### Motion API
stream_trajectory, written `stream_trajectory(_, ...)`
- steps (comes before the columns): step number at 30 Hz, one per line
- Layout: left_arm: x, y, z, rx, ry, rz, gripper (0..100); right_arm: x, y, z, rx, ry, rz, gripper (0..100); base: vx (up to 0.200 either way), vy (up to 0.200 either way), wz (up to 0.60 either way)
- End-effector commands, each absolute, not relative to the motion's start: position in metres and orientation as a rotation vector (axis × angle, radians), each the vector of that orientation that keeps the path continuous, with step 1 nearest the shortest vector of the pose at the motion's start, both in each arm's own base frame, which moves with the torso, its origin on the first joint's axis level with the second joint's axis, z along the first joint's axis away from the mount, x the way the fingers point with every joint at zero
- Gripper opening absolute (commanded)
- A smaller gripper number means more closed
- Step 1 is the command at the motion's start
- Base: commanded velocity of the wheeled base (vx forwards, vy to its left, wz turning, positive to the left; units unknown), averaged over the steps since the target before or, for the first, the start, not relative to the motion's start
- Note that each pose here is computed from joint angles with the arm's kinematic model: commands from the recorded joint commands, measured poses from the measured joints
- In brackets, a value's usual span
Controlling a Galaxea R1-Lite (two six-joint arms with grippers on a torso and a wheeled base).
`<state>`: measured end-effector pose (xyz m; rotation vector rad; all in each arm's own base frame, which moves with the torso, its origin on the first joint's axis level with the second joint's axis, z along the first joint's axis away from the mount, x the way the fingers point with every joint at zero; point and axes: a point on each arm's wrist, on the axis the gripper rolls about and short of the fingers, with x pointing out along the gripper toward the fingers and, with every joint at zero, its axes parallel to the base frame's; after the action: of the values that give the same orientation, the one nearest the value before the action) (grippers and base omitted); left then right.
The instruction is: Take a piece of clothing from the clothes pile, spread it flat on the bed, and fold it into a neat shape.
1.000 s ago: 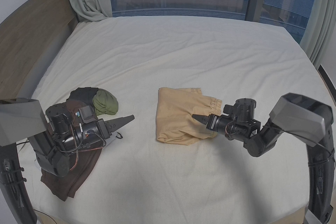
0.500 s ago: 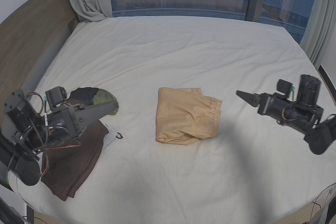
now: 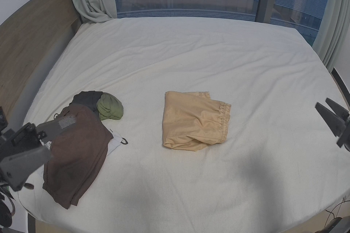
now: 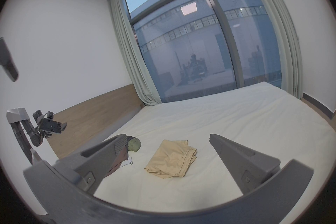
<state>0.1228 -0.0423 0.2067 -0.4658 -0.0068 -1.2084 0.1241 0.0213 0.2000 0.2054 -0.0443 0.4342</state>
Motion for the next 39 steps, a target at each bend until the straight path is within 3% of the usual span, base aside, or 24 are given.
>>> stream_trajectory(1, 0.029, -0.019, 0.186, -0.403, -0.141, -1.063, 100, 0.0, 0.008, 0.15, 0.161, -0.247, 0.475, 100, 0.0, 0.0, 0.0)
stream_trajectory(4, 0.0, -0.018, 0.168, -0.415, -0.114, -1.03, 100, -0.024, 0.005, 0.119, 0.169, -0.203, 0.492, 100, 0.0, 0.0, 0.0)
stream_trajectory(6, -0.009, -0.019, 0.16, -0.423, -0.1, -1.021, 100, -0.021, 0.005, 0.11, 0.144, -0.171, 0.44, 100, 0.0, 0.0, 0.0)
stream_trajectory(9, -0.026, -0.02, 0.145, -0.426, -0.094, -0.989, 100, -0.016, 0.002, 0.101, 0.128, -0.12, 0.263, 100, 0.0, 0.0, 0.0)
stream_trajectory(11, -0.026, -0.02, 0.145, -0.426, -0.094, -0.989, 100, -0.016, 0.002, 0.101, 0.128, -0.12, 0.263, 100, 0.0, 0.0, 0.0)
stream_trajectory(12, -0.033, -0.022, 0.13, -0.418, -0.089, -0.94, 100, -0.015, -0.001, 0.093, 0.094, -0.044, 0.137, 100, 0.0, 0.0, 0.0)
stream_trajectory(15, -0.03, -0.022, 0.124, -0.342, -0.121, -0.873, 100, -0.014, -0.004, 0.086, 0.052, 0.01, -0.014, 100, 0.0, 0.0, 0.0)
stream_trajectory(20, -0.023, -0.019, 0.112, -0.17, -0.147, -0.664, 100, -0.021, -0.003, 0.084, -0.046, -0.039, -0.161, 100, 0.0, 0.0, 0.0)
stream_trajectory(23, -0.019, -0.017, 0.102, -0.1, -0.106, -0.525, 100, -0.023, -0.002, 0.082, -0.09, -0.06, -0.133, 100, 0.0, 0.0, 0.0)
stream_trajectory(24, -0.017, -0.014, 0.089, -0.005, -0.022, -0.385, 100, -0.022, -0.003, 0.082, -0.051, -0.05, -0.135, 100, 0.0, 0.0, 0.0)
stream_trajectory(30, -0.016, -0.011, 0.085, 0.048, 0.004, -0.233, 100, -0.023, -0.003, 0.081, -0.008, -0.048, -0.141, 100, 0.0, 0.0, 0.0)
stream_trajectory(33, -0.016, -0.011, 0.085, 0.056, 0.004, -0.249, 100, -0.022, -0.003, 0.081, 0.006, -0.045, -0.136, 100, 0.0, 0.0, 0.0)
stream_trajectory(36, -0.017, -0.015, 0.085, 0.096, -0.01, -0.444, 100, -0.022, -0.002, 0.081, 0.06, -0.043, -0.1, 100, 0.0, 0.0, 0.0)
stream_trajectory(39, -0.018, -0.016, 0.085, 0.112, -0.016, -0.491, 100, -0.022, -0.002, 0.079, 0.058, -0.029, -0.087, 100, 0.0, 0.0, 0.0)
